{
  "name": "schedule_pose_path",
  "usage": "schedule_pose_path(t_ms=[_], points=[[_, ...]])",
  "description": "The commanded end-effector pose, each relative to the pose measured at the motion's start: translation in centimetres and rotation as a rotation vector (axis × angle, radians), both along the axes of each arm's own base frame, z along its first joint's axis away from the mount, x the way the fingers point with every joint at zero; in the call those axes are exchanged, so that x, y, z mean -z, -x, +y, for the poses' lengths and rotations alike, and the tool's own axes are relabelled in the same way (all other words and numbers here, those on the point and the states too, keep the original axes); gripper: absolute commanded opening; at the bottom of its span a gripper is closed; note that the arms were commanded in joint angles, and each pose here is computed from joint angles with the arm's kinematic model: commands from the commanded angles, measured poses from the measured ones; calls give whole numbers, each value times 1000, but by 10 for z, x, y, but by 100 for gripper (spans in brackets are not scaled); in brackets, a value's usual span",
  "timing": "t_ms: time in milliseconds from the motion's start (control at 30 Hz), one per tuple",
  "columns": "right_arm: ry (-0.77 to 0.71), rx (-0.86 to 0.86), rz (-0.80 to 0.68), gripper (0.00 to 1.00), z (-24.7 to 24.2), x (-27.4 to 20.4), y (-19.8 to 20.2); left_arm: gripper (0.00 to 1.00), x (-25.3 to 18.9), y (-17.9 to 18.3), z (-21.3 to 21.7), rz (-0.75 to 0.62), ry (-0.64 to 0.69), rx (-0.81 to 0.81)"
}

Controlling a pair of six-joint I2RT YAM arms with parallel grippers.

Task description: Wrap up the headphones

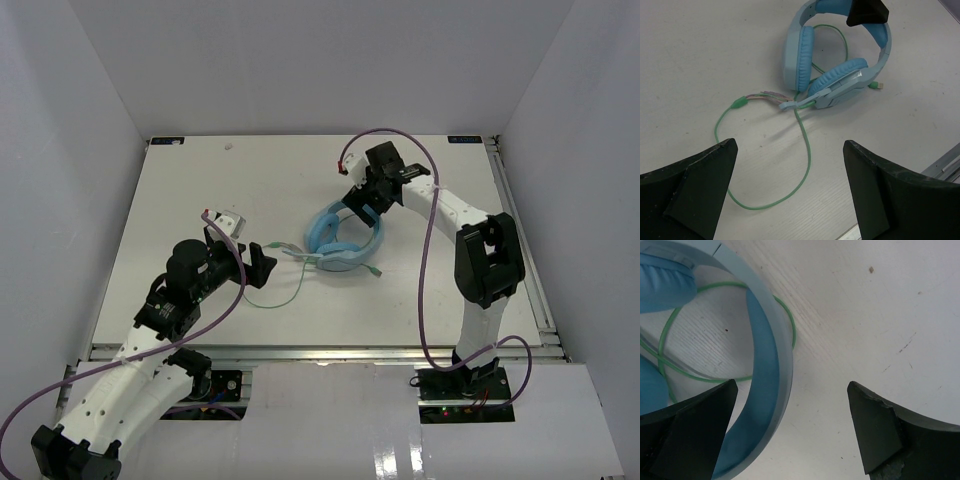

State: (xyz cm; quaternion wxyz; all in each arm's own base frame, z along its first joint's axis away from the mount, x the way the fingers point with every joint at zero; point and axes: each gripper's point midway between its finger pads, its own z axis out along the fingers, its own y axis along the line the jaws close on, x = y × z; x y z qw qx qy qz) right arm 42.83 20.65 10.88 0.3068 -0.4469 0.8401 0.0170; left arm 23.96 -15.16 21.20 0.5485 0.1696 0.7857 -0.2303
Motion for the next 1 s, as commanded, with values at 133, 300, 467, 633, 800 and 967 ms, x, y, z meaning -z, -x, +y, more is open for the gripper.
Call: schedule_pose_path(t_ms=[133, 300, 467, 633, 800, 967], points=[[0, -95, 67, 83, 12, 14, 2, 98, -9, 1, 0, -41, 10, 7], [-13, -103, 72, 71, 14, 16, 1, 98, -9, 2, 0, -40, 14, 4], [-39, -95, 78, 53, 18, 16, -1, 98, -9, 2, 0, -32, 34, -9], [-84, -58, 61, 20, 18, -1, -1, 98, -9, 2, 0, -23, 68, -23], [-222, 27, 37, 8, 3, -38, 11, 98, -8, 7, -9, -9, 74, 32], [-424, 245, 37, 8, -46, -76, 22, 98, -3, 19, -33, 101, 157, 140]])
